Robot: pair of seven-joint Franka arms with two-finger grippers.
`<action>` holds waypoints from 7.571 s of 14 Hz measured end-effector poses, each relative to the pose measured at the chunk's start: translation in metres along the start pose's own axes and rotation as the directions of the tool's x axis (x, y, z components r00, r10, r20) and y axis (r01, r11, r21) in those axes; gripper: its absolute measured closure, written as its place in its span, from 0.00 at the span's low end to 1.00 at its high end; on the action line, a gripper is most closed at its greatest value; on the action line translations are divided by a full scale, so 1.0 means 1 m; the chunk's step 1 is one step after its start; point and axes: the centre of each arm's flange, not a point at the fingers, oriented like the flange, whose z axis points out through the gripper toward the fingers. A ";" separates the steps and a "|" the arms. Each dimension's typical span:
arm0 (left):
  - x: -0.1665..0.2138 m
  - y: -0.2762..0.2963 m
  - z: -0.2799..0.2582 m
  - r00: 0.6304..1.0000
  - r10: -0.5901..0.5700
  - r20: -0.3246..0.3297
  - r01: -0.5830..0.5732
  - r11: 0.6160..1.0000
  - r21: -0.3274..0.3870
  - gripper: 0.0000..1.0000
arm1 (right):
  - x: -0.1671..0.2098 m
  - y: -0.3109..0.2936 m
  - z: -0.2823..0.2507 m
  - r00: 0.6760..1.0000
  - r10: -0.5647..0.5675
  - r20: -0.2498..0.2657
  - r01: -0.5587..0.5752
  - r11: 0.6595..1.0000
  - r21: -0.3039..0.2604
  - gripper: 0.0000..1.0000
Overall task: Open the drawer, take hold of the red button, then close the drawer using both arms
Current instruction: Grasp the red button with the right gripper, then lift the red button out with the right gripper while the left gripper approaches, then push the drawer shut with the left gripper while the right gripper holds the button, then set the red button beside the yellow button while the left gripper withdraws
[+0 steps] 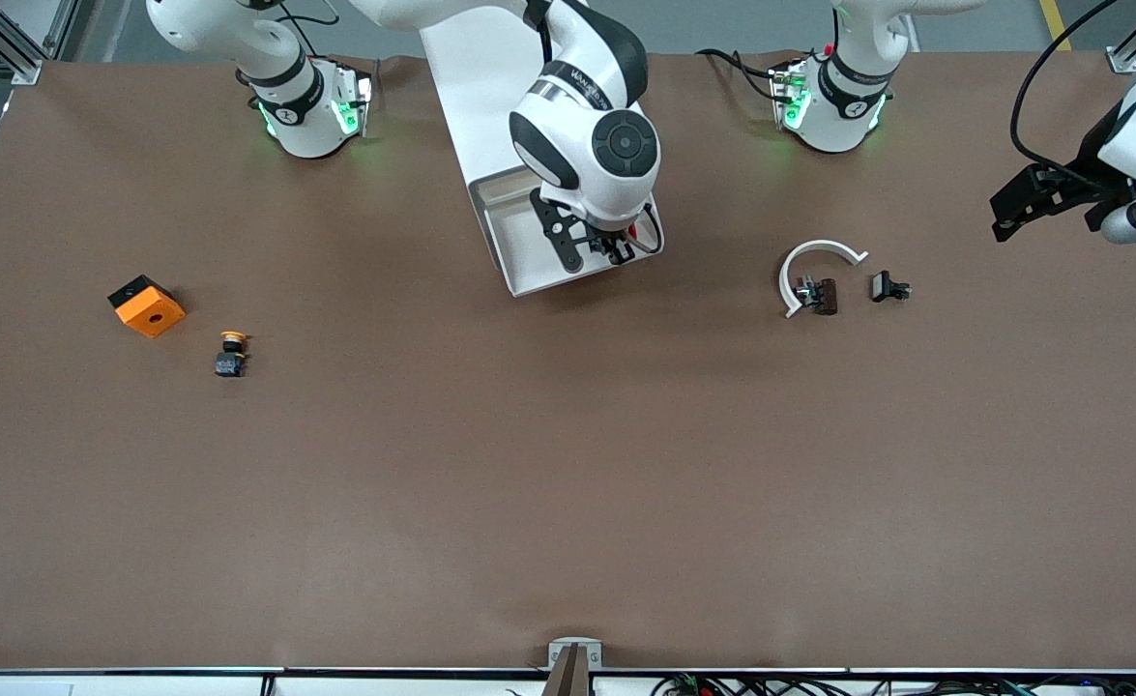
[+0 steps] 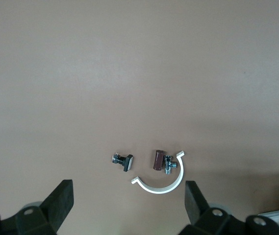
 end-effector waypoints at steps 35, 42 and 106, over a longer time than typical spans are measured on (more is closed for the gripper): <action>0.045 0.077 0.093 0.991 0.125 0.037 -0.124 0.992 -0.019 0.00 | 0.258 -0.036 -0.167 0.765 -0.639 -0.079 0.644 0.761 0.074 0.59; 0.064 0.176 0.180 0.965 0.261 0.019 -0.258 0.962 -0.094 0.00 | 0.340 -0.024 -0.151 0.620 -0.776 -0.115 0.781 0.625 -0.007 0.59; 0.076 0.261 0.222 0.922 -0.372 0.107 0.373 0.928 0.006 0.00 | 0.533 0.116 0.144 0.420 -0.864 -0.278 0.848 0.483 -0.217 0.15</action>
